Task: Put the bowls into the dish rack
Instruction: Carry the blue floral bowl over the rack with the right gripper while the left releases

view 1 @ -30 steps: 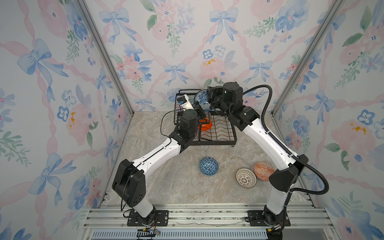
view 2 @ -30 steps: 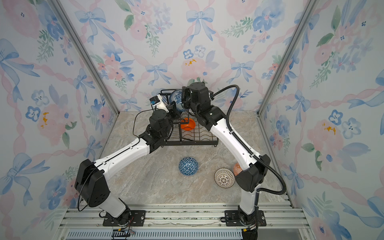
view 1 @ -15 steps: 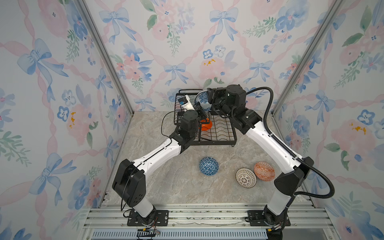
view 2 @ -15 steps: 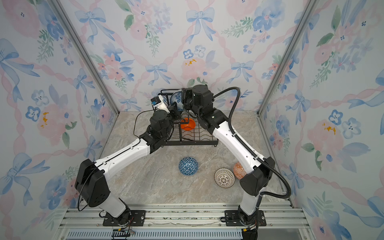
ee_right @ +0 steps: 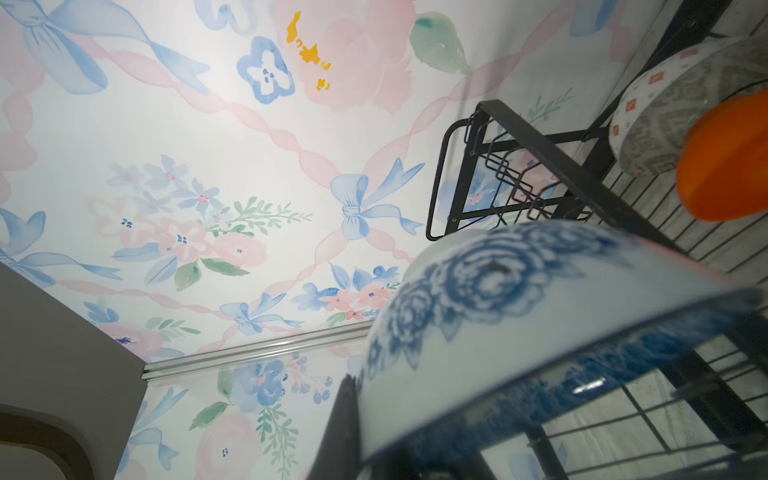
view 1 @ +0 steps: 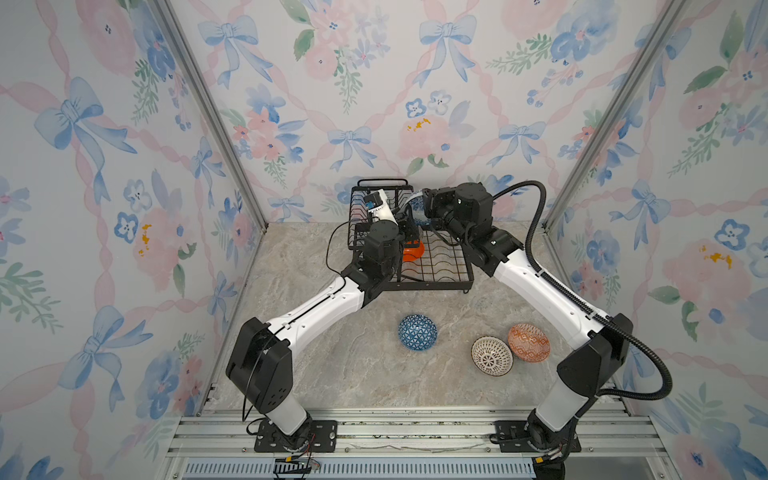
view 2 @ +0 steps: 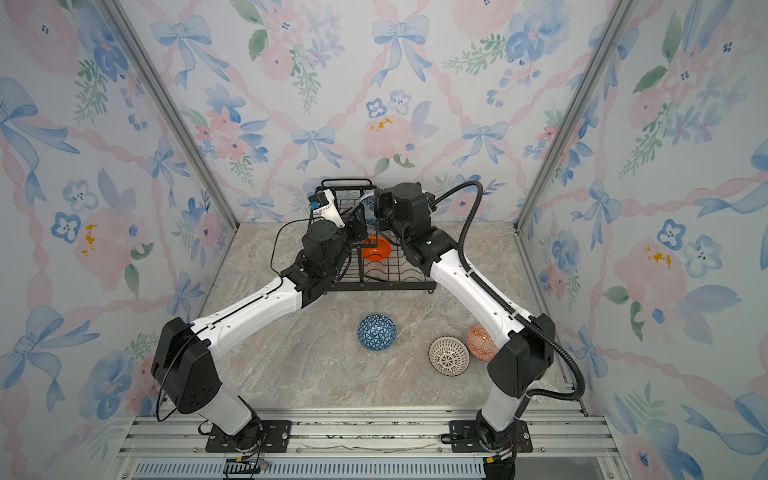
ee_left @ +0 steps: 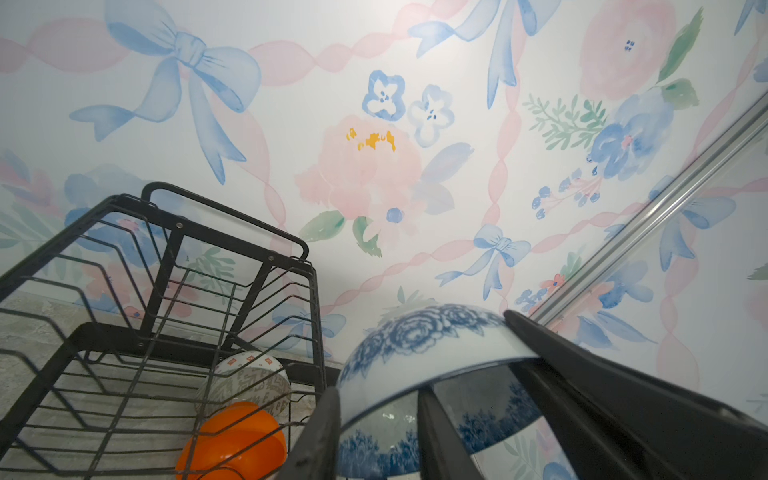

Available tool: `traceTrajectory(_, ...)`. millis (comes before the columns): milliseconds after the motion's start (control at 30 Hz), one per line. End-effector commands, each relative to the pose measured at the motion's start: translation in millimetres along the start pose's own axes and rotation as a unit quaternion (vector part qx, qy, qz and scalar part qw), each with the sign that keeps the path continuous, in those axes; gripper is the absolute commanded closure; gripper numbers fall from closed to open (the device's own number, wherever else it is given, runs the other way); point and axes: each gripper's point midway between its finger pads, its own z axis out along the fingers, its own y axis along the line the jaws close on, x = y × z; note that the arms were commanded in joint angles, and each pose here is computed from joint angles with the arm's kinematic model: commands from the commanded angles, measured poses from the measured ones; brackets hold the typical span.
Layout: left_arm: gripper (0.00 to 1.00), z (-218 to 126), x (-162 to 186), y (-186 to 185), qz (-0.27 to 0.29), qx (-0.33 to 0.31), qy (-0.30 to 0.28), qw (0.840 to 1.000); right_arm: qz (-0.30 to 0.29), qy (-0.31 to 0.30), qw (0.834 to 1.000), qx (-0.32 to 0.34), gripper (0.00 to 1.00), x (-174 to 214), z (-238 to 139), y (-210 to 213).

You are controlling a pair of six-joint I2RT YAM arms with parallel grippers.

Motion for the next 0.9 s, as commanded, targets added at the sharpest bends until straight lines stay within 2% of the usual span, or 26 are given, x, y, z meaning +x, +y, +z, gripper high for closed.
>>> traceTrajectory(0, 0.58, -12.3, -34.1, -5.3, -0.028, 0.006, -0.042, 0.999, -0.015, -0.022, 0.999, -0.028, 1.0, -23.1, -7.5, 17.6)
traceTrajectory(167, 0.38, -31.6, -24.3, 0.2, -0.019, 0.0, -0.007, 1.0, -0.024, -0.034, 0.998, -0.036, 1.0, -42.4, -5.5, 21.4)
traceTrajectory(333, 0.18, -36.4, -10.9, -9.8, 0.002, 0.018, 0.062, 0.998, -0.037, -0.044, 0.998, -0.031, 1.0, -62.3, -8.1, 21.6)
traceTrajectory(433, 0.04, -40.5, -4.1, -19.7, 0.011, 0.035, 0.104, 0.994, -0.066, -0.05, 0.997, -0.008, 1.0, -73.6, -8.7, 9.1)
traceTrajectory(467, 0.02, -43.5, -4.1, -22.9, 0.011, 0.043, 0.11, 0.993, -0.073, -0.052, 0.996, -0.013, 1.0, -77.2, -20.3, 17.9)
traceTrajectory(667, 0.02, -59.1, -10.4, -21.4, 0.018, 0.042, 0.122, 0.992, -0.097, -0.071, 0.993, 0.019, 1.0, -109.4, -32.2, -0.3)
traceTrajectory(867, 0.02, -49.2, -4.0, -25.1, 0.028, 0.031, 0.119, 0.992, -0.117, -0.069, 0.99, 0.04, 1.0, -132.3, -29.0, -18.2)
